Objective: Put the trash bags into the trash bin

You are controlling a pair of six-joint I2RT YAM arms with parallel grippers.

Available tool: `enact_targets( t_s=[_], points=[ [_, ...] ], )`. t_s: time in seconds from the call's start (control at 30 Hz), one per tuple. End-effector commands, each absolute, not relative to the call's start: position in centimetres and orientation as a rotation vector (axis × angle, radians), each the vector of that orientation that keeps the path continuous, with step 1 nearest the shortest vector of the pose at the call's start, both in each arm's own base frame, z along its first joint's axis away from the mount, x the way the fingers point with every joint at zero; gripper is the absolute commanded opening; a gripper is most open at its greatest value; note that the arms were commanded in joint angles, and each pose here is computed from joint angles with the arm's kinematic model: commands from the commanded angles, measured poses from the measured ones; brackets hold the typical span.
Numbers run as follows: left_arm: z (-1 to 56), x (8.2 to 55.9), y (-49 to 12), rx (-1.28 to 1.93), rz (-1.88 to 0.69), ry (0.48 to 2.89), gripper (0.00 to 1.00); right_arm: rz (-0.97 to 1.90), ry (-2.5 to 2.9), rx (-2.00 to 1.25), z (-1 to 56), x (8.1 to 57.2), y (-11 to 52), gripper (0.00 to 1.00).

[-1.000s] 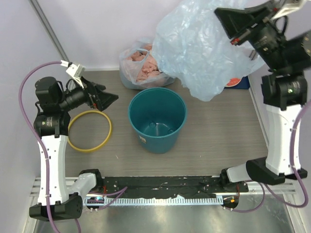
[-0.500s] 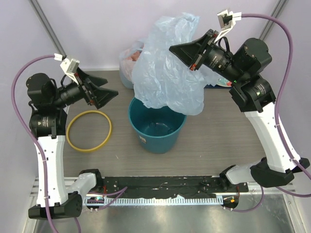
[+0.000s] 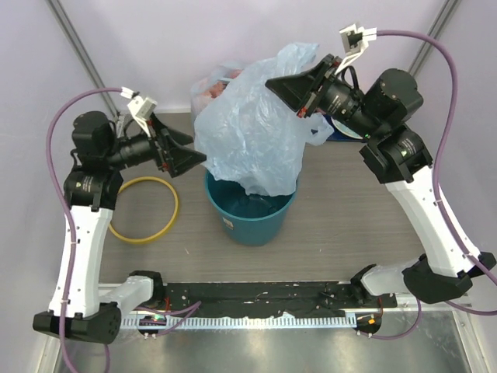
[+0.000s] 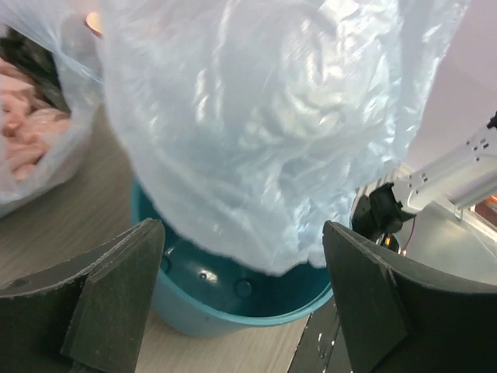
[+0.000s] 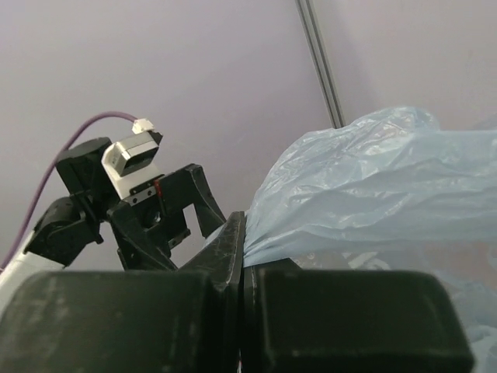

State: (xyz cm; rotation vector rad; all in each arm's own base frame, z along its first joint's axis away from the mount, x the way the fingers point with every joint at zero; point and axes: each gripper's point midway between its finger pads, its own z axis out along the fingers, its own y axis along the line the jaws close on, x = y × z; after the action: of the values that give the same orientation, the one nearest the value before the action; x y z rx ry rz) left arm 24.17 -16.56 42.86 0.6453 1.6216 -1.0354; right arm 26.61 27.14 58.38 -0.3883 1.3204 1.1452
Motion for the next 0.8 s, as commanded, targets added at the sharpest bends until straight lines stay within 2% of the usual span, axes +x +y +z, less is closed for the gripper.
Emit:
enact_targets(
  t_s=[0.0, 0.03, 0.07, 0.13, 0.17, 0.23, 0.27, 0.37, 0.4, 0.43, 0.5, 0.53, 0.67, 0.77],
  points=[
    [40.0, 23.6, -19.0, 0.763, -0.987, 1.69, 0.82, 1.083, 1.337, -0.404, 56.8, 26.2, 26.4, 0.01],
    [39.2, 23.4, -19.6, 0.78, -0.998, 1.715, 0.78, 1.067, 1.345, -0.405, 56.5, 26.2, 26.2, 0.01],
    [38.4, 22.9, -20.8, 0.814, -1.004, 1.736, 0.67, 1.057, 1.373, -0.41, 55.5, 26.4, 26.2, 0.01],
    [36.1, 22.6, -22.6, 0.874, -1.005, 1.801, 0.54, 1.037, 1.375, -0.425, 55.2, 26.1, 25.9, 0.01],
    [35.4, 22.5, -23.1, 0.894, -1.004, 1.824, 0.43, 1.031, 1.392, -0.429, 54.7, 26.0, 25.9, 0.01],
    [33.0, 23.0, -23.9, 0.927, -0.956, 1.892, 0.31, 1.014, 1.411, -0.44, 54.0, 26.2, 25.8, 0.01],
    [32.1, 23.1, -24.1, 0.957, -0.928, 1.904, 0.2, 1.009, 1.443, -0.445, 53.0, 26.3, 25.9, 0.01],
    [28.7, 23.4, -24.2, 1.056, -0.812, 1.991, 0.08, 0.997, 1.513, -0.463, 50.0, 26.6, 26.3, 0.01],
    [27.7, 23.2, -24.0, 1.079, -0.784, 2.025, 0.08, 0.996, 1.534, -0.468, 49.1, 26.7, 26.4, 0.01],
    [27.3, 23.0, -24.1, 1.1, -0.779, 2.036, 0.09, 0.996, 1.543, -0.469, 48.6, 26.6, 26.3, 0.01],
    [27.2, 23.3, -24.0, 1.114, -0.759, 2.041, 0.26, 0.999, 1.588, -0.478, 46.6, 26.7, 26.6, 0.01],
    [27.4, 23.1, -23.6, 1.105, -0.743, 2.063, 0.46, 1.002, 1.595, -0.482, 46.2, 26.5, 26.6, 0.01],
    [33.0, 21.7, -23.0, 1.075, -0.857, 1.905, 0.8, 0.995, 1.637, -0.503, 43.9, 26.2, 26.8, 0.01],
    [37.5, 20.7, -21.7, 0.982, -0.848, 1.749, 0.88, 1.019, 1.635, -0.537, 43.7, 25.5, 27.4, 0.01]
  ],
)
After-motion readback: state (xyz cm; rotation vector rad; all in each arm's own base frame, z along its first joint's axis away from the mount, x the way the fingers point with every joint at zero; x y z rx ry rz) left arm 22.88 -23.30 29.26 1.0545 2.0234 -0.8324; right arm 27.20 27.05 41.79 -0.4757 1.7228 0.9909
